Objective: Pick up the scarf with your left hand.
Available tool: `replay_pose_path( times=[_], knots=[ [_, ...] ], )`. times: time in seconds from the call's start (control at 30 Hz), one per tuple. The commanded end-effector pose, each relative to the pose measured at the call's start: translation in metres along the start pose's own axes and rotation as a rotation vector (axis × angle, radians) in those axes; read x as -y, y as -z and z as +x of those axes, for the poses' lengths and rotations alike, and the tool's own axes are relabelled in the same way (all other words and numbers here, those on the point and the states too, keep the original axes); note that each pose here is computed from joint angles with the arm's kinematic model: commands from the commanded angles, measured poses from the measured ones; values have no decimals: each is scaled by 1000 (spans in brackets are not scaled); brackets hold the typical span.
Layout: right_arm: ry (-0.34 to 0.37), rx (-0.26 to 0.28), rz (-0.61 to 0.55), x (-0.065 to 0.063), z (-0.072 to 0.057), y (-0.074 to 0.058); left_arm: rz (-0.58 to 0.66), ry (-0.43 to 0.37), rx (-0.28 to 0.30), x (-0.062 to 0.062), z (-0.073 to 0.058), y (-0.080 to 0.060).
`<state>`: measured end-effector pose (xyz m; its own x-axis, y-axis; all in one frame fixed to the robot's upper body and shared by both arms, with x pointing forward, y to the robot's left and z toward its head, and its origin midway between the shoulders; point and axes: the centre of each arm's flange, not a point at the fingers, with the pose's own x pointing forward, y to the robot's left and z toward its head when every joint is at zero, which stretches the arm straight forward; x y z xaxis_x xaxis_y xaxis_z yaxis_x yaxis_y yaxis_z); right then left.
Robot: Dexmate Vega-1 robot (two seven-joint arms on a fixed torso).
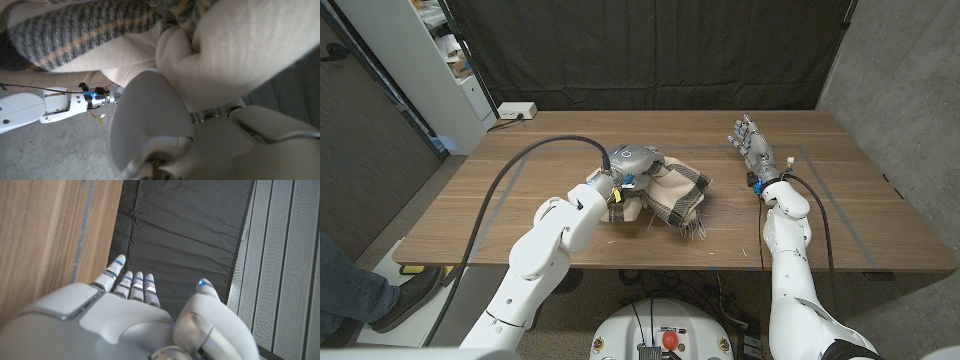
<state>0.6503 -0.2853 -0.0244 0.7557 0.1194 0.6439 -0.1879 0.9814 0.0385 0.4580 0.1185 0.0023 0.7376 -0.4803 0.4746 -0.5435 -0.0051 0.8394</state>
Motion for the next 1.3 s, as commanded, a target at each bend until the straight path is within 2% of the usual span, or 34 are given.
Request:
replay_pose_path(
  times=[0.03, 0.57, 0.7, 0.93, 1.3],
  knots=[
    [-3, -3, -3, 0, 8, 1, 9, -32, 6, -14, -1, 4],
    [-4, -3, -4, -4, 9, 2, 10, -73, 14, -32, -6, 6],
    [-5, -3, -5, -4, 8, 1, 20, -87, 17, -34, -10, 4],
    [-9, -4, -9, -6, 7, 1, 17, -115, 13, -44, -16, 6],
    [-8, -2, -12, -7, 4, 0, 34, -128, 21, -50, -20, 2]
  ],
)
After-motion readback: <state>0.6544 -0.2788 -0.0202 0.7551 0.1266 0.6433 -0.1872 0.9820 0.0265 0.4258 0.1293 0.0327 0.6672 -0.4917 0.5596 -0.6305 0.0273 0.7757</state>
